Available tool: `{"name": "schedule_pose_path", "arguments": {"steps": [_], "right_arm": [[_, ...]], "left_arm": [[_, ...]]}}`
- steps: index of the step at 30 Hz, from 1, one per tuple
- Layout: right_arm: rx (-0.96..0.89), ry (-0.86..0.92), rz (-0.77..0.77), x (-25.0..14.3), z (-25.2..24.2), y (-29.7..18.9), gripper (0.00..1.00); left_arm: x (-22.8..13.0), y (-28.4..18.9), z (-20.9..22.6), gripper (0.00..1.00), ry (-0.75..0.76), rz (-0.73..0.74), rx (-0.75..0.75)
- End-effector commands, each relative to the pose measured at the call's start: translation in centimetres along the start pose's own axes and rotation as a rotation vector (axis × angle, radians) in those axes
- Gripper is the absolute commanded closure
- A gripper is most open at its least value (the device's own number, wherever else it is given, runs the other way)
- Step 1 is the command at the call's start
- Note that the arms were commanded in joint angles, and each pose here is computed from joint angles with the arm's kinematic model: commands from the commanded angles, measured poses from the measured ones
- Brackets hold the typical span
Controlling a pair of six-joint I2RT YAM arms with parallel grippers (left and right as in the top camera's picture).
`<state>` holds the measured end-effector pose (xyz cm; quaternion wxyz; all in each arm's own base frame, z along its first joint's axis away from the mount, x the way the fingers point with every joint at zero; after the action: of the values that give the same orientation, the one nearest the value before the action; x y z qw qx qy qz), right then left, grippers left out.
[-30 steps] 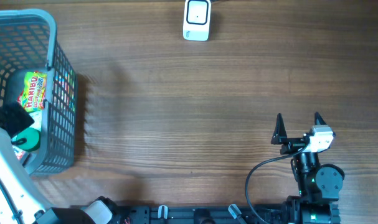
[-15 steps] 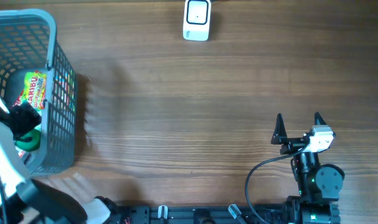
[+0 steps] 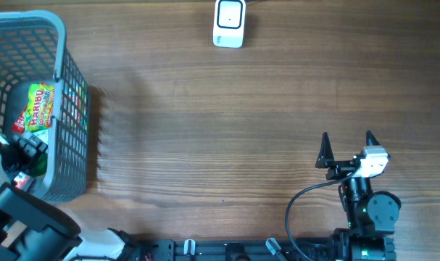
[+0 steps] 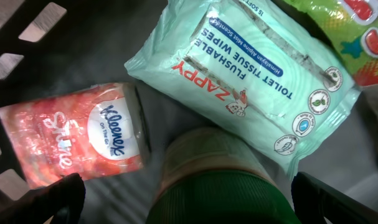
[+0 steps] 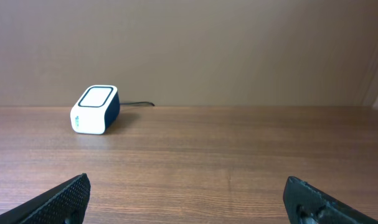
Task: Scan the item barcode
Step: 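Reach the left gripper into the basket and grasp the green-lidded jar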
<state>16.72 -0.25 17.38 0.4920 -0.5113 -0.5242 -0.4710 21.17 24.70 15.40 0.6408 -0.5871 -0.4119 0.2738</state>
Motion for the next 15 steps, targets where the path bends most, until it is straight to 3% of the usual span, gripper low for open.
{"name": "schedule_pose_path", "arguments": {"steps": [1,15], "right_arm": [[-0.01,-0.012,-0.005,0.05,-0.06,0.0,0.0],[-0.01,-0.012,-0.005,0.05,-0.06,0.0,0.0]], "left_arm": [[-0.05,0.4,-0.52,0.0,-0.026,0.018,-0.095],[-0.56,1.19,-0.58,0.0,-0.02,0.061,-0.104]]}}
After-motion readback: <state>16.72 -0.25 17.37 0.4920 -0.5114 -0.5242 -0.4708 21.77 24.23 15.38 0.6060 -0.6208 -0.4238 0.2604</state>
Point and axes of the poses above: each gripper's point midway between its finger pads, its own y axis out along the fingers, its own z axis along the line the jaws close on, x = y × z, the point moved 8 cm from there along -y, back along the fingers, and after that the axes turned 5 degrees about -y, right-handed, at the moved point
